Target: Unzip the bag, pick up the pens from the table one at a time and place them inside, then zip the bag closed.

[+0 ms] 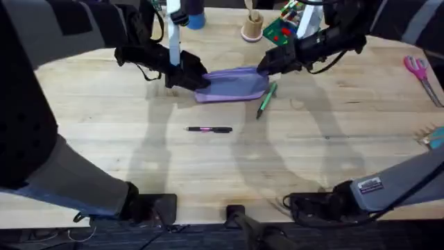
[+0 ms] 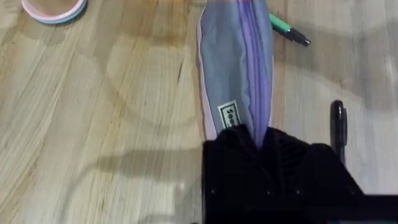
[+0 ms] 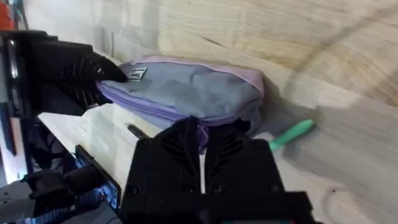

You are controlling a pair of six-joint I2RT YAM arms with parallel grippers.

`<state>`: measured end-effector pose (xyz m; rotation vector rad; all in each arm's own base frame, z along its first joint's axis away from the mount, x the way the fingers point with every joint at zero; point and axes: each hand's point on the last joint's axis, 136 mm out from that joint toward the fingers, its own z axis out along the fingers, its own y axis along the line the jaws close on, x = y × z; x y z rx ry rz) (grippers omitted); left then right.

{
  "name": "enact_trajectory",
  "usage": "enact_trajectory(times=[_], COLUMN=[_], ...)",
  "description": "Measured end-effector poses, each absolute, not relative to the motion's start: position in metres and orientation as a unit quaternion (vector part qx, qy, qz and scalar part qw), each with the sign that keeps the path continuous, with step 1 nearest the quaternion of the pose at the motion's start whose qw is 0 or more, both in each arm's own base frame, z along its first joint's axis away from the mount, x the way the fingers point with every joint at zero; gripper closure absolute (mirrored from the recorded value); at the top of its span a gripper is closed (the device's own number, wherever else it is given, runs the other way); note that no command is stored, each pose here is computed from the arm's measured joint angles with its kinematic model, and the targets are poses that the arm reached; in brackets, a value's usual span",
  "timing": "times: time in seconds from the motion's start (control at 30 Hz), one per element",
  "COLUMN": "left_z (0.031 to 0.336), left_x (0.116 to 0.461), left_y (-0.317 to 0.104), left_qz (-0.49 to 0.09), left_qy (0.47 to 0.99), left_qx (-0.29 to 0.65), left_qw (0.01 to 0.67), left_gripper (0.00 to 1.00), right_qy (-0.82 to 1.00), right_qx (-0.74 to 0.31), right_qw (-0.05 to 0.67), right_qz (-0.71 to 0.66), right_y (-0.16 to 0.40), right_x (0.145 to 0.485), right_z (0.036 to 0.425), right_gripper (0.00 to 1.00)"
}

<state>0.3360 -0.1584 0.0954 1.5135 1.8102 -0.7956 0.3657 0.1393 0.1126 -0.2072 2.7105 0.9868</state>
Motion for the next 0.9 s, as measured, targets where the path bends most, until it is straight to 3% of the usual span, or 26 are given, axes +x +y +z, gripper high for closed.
enact_trajectory(times=[0.27,0.4,0.9], left_z=[0.095,0.096,0.096], left_x=[0.336,0.336,0.337], left_y=[-0.158,-0.158,-0.158], left_qz=[-0.303,-0.304,-0.303], left_qy=[0.689,0.689,0.688], left_qx=[0.576,0.574,0.575], left_qw=[0.320,0.322,0.323], left_gripper=[0.958,0.958,0.958], right_qy=[0.925,0.916,0.920], right_qx=[-0.072,-0.095,-0.023], right_qw=[0.130,0.174,0.155], right_qz=[0.350,0.348,0.360], right_y=[0.138,0.140,0.140], right_x=[0.366,0.372,0.376], right_z=[0.119,0.145,0.150], right_gripper=[0.971,0.972,0.970])
